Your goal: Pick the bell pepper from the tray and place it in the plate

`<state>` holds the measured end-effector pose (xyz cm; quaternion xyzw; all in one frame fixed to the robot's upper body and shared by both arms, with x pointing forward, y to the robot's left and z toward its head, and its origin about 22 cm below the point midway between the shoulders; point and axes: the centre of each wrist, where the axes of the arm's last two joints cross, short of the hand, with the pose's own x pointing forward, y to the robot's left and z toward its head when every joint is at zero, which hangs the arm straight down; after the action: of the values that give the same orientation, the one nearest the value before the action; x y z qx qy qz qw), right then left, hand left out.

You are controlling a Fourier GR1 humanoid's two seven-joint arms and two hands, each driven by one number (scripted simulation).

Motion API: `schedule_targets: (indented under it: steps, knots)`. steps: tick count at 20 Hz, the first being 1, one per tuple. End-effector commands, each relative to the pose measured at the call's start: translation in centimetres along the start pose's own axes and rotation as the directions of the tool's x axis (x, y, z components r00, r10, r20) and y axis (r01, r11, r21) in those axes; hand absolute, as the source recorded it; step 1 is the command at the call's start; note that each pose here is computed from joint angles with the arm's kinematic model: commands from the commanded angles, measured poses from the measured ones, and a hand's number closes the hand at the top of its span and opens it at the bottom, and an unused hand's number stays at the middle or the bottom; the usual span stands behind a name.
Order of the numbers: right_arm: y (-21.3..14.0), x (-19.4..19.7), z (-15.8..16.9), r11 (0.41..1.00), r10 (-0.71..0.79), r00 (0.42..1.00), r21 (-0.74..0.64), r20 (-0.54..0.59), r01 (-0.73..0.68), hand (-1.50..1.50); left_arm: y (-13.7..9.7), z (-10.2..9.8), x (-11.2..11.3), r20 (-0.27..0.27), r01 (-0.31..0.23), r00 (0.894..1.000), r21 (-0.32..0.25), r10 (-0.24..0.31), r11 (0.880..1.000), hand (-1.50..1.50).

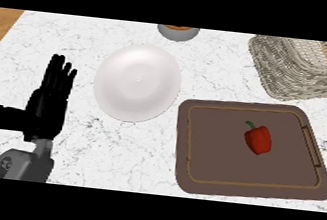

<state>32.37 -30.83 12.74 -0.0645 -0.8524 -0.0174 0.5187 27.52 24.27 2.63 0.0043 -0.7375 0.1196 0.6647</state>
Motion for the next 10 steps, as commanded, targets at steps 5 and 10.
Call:
schedule_targets:
  steps: [5,10]
  knots:
    - [11.5,-1.4,3.8,0.789,-0.046,0.996,0.609,-0.074,0.082,1.50,-0.2,-3.5,5.5,0.188,0.296,0.947,-0.195,-0.261,0.935,0.00]
    - [7.8,-5.1,6.6,0.569,0.590,0.799,0.640,0.120,-0.517,1.50,1.1,-3.7,6.1,0.163,0.365,0.929,-0.239,-0.333,0.900,0.00]
